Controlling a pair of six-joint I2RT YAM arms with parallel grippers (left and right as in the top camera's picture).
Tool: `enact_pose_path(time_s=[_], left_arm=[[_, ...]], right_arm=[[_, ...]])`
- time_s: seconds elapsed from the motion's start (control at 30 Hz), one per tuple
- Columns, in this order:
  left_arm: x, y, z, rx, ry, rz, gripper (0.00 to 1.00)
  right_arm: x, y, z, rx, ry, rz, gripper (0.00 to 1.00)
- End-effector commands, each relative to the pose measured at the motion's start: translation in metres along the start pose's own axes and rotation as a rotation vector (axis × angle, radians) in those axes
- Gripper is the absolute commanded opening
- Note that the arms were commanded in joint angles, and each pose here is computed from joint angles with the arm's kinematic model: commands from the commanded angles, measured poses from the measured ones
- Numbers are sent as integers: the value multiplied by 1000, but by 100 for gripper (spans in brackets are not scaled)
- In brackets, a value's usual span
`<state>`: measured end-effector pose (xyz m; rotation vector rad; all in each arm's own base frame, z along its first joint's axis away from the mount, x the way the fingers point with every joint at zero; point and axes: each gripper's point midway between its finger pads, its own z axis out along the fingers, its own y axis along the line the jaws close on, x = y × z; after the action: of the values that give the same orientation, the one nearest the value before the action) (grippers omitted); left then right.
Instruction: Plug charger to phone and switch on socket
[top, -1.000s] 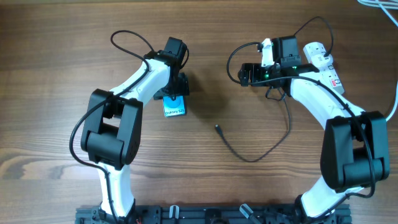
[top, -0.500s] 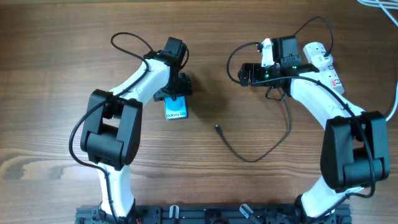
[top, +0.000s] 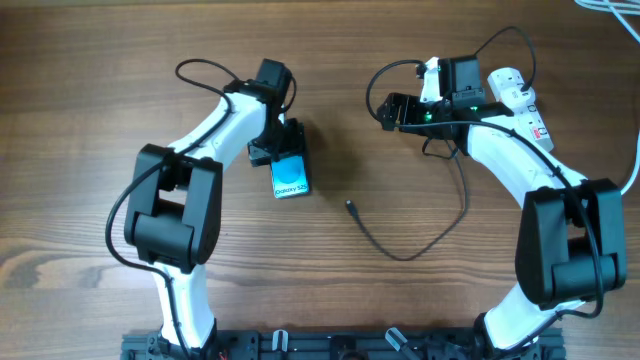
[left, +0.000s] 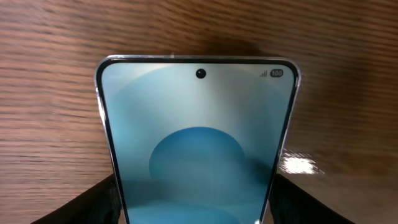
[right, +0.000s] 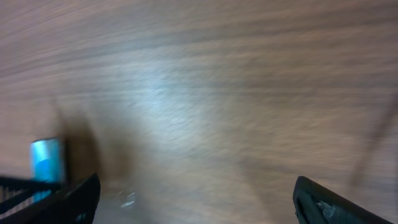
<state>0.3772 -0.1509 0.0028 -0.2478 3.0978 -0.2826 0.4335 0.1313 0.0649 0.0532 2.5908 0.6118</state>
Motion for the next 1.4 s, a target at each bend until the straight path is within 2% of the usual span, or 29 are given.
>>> enact_pose_path(time_s=[0.0, 0.07, 0.1, 0.23, 0.4, 0.63, 0.7, 0.87, 0.97, 1.13, 1.17, 1.23, 1.3, 1.37], left_arm=[[25, -16, 12, 190, 164, -37, 72], [24, -12, 11, 197, 170, -54, 72], [23, -9, 10, 196, 173, -61, 72], [24, -5, 10, 196, 176, -21, 72], [25, -6, 10, 195, 177, -20, 72], [26, -5, 10, 194, 182, -12, 73], [26, -5, 10, 195, 182, 4, 72], [26, -5, 10, 195, 181, 4, 73], [26, -5, 10, 195, 181, 5, 73], [26, -5, 10, 195, 181, 4, 74], [26, -5, 10, 195, 181, 4, 75], [26, -5, 10, 195, 181, 4, 79], [26, -5, 10, 195, 179, 5, 100], [25, -5, 10, 196, 177, 5, 100]], right_arm=[[29, 58, -9, -362, 142, -64, 100], [40, 80, -19, -503, 176, -124, 100], [45, 85, -19, -513, 195, -117, 100], [76, 94, -5, -480, 264, -116, 100], [116, 127, 17, -505, 277, -231, 100], [158, 153, 62, -467, 330, -219, 99], [172, 152, 77, -471, 366, -171, 92], [178, 161, 79, -558, 394, -156, 54], [173, 164, 80, -570, 368, -169, 48], [163, 163, 85, -544, 322, -164, 47], [163, 163, 85, -540, 324, -153, 41], [164, 162, 85, -536, 331, -140, 33], [165, 161, 85, -532, 338, -136, 15], [166, 161, 85, -531, 338, -136, 4]])
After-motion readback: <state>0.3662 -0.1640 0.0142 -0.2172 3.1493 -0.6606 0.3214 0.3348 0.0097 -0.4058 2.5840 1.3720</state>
